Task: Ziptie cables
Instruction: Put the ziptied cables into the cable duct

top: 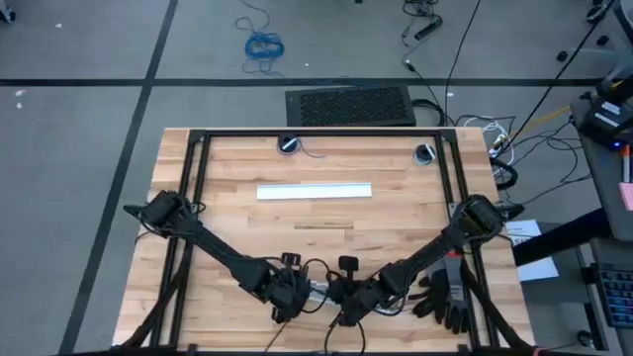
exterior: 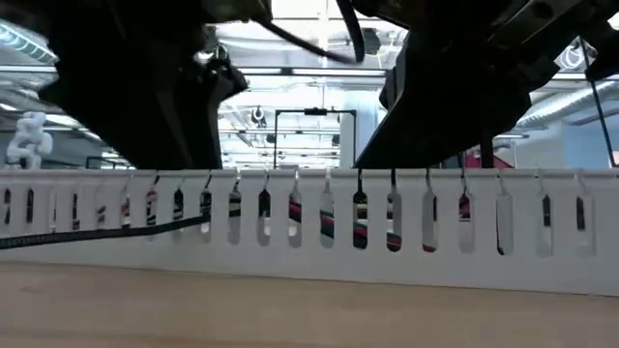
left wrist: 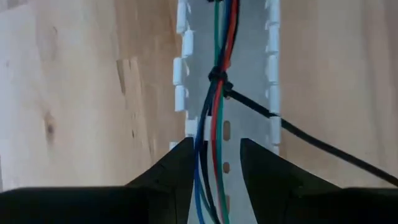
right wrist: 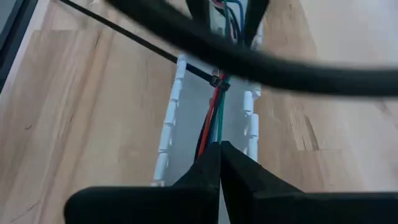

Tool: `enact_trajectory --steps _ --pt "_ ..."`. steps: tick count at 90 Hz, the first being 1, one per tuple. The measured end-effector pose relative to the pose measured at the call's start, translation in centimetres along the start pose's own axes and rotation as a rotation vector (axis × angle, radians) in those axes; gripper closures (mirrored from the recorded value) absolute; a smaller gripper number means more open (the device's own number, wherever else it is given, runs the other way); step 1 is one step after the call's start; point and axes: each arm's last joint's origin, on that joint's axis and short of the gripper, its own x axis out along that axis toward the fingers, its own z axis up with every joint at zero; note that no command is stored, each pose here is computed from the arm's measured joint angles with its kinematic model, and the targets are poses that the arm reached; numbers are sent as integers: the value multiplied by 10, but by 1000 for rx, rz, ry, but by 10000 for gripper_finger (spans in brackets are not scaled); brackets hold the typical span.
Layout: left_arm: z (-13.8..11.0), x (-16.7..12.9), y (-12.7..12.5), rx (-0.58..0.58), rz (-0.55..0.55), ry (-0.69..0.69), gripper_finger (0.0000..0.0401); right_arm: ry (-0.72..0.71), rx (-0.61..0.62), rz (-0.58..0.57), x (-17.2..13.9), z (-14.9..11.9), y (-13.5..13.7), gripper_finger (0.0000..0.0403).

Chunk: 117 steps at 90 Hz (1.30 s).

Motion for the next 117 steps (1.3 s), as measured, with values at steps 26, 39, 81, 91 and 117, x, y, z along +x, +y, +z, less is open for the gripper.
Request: enact_trajectory --steps 26,39,81,91,117 --pt "0 5 2 -39 40 -1 306 1 -1 0 0 0 0 403" --pt "-1 5 2 -60 74 -4 386 2 -1 -1 0 0 0 403" --pt "16 -15 -7 -65 45 -23 398 82 11 8 2 -4 -6 402" --pt "19 -22 -11 -56 34 -32 399 84 19 0 2 -5 -7 402" --pt "14 -21 -15 -42 15 -10 400 84 29 -2 3 -4 -8 402"
